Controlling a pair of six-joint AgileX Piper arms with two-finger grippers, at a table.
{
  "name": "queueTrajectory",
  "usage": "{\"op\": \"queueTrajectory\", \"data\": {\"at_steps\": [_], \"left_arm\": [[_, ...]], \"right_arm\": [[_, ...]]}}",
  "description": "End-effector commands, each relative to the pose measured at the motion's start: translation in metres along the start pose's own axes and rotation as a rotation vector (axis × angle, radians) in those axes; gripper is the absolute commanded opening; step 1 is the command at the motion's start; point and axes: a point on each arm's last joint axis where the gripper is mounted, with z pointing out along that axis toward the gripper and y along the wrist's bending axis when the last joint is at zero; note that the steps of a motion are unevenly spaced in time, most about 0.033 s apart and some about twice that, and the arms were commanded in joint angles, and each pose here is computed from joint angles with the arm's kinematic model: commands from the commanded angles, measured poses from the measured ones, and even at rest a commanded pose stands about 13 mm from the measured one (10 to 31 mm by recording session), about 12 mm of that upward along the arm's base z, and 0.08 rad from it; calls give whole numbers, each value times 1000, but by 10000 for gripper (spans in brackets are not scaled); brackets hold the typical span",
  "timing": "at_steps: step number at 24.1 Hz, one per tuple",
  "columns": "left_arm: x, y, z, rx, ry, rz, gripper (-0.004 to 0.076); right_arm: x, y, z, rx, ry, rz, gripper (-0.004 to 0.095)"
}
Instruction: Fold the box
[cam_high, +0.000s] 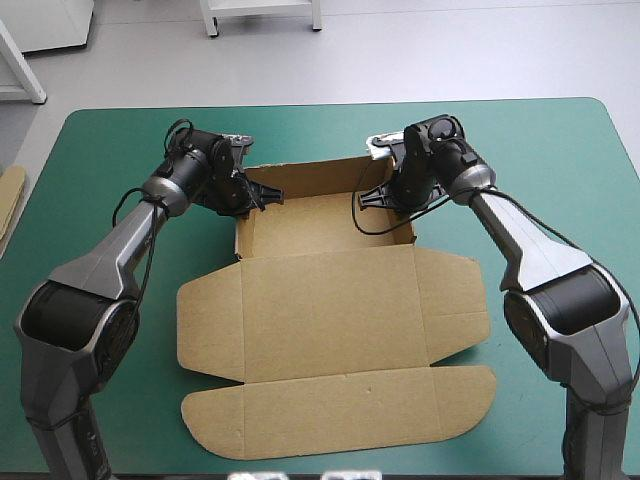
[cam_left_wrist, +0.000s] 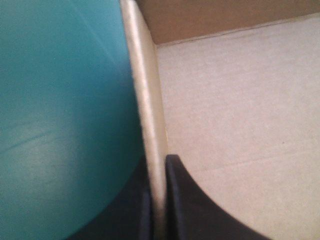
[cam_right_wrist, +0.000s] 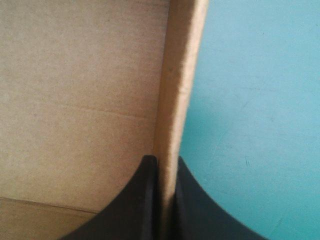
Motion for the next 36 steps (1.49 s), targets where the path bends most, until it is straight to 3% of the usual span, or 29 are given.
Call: {"op": "queueTrajectory", "data": {"at_steps": [1, 4, 10, 12, 20, 25, 29, 31, 36], "left_arm": [[-8, -3, -24, 23, -105, 38, 0], [-10, -4, -26, 27, -114, 48, 82], [-16, -5, -40, 38, -159, 48, 455], [-18, -6, -44, 41, -174, 48, 536], [-25, -7, -69, 58, -267, 55, 549], [-17, -6, -119, 81, -375, 127, 549], [3, -5, -148, 142, -457, 156, 545], [25, 0, -154, 154, -516, 153, 524], [65, 11, -162, 159, -570, 147, 521]], "right_arm": [[-4, 1, -10, 0, -62, -43, 19], [-5, 0, -11, 4, -66, -44, 123], [-11, 1, -26, 7, -96, -54, 469], [-13, 0, -33, 15, -111, -53, 555], [-25, 1, -69, 10, -208, -54, 577], [-20, 1, -111, 0, -304, -71, 577], [-8, 0, -154, -17, -392, -92, 576], [1, -1, -171, -28, -418, -97, 520], [18, -1, -174, -49, -392, -120, 491]]}}
